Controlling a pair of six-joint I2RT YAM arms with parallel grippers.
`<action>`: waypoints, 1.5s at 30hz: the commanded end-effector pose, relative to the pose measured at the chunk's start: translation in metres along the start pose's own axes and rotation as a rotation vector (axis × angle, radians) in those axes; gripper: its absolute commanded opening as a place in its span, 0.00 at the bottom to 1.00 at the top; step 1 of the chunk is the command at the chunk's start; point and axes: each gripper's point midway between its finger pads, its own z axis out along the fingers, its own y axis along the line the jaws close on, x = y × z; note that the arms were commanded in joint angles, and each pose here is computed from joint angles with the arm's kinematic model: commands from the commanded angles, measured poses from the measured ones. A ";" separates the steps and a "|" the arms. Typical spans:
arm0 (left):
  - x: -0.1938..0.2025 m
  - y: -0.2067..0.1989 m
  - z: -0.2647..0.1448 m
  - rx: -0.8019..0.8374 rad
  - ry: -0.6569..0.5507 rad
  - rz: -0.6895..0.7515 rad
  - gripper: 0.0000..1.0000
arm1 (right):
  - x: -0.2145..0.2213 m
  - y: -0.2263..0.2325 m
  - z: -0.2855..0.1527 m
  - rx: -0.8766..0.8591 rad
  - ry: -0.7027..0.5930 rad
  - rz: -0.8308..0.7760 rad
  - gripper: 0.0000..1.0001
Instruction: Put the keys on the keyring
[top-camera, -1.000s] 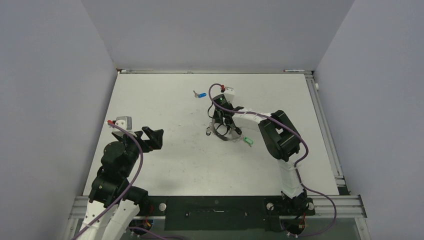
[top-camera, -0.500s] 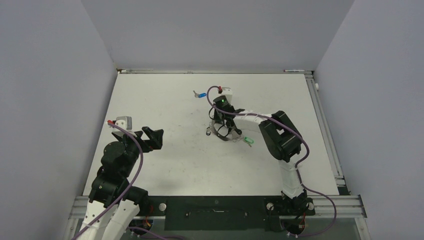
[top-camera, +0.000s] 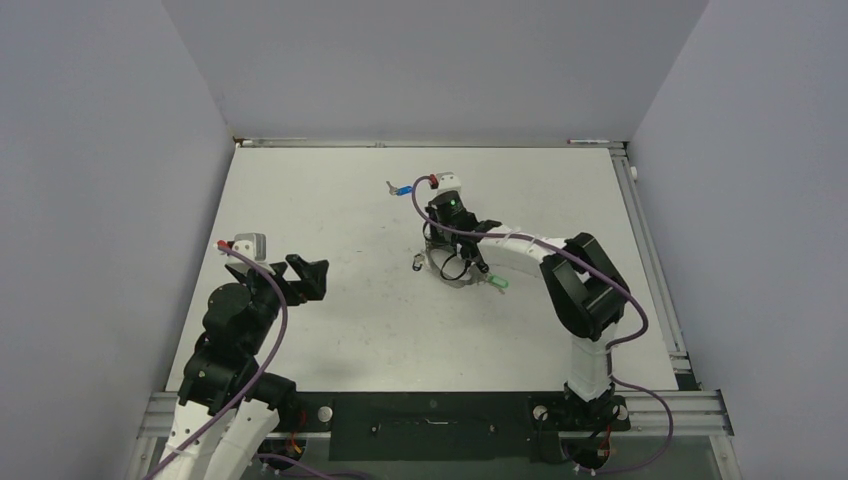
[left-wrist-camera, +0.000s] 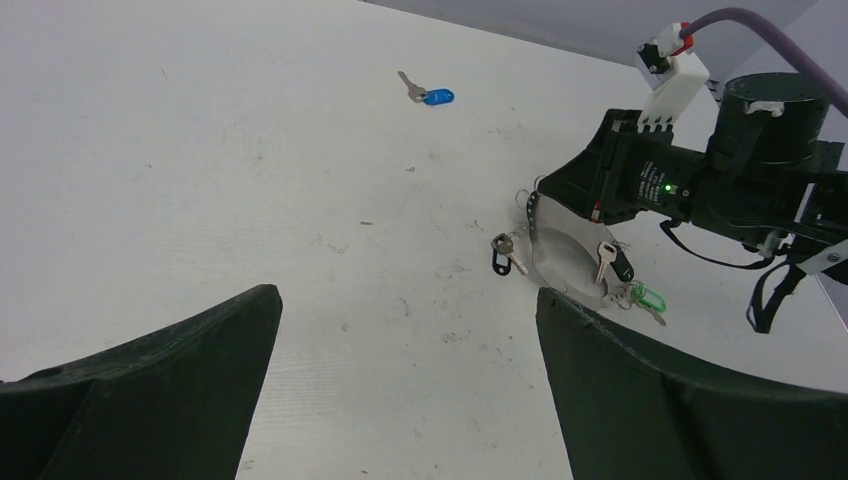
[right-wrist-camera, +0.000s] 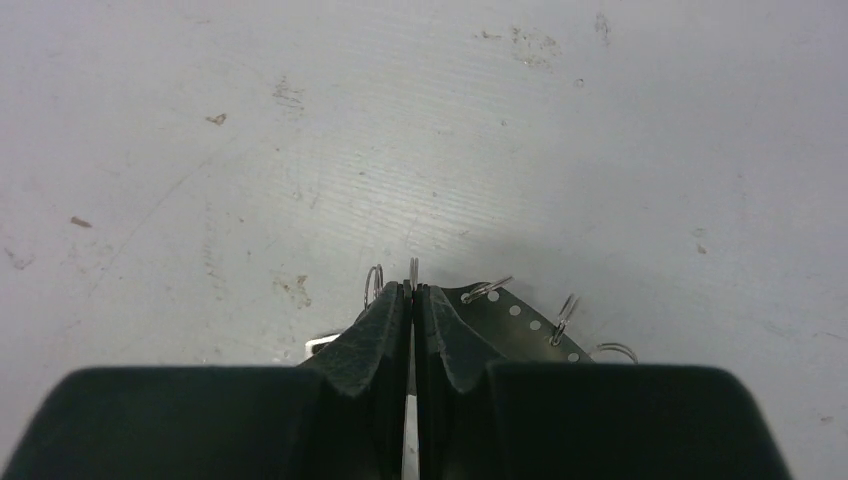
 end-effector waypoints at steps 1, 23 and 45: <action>-0.011 -0.008 0.000 0.045 -0.046 0.016 0.98 | -0.039 0.015 -0.040 -0.059 -0.110 -0.053 0.05; -0.017 -0.072 -0.023 0.426 -0.081 0.033 0.88 | -0.043 0.080 -0.210 -0.544 -0.254 -0.410 0.05; -0.006 -0.140 -0.061 0.906 -0.016 -0.072 0.75 | -0.019 0.124 -0.302 -0.807 -0.369 -0.598 0.05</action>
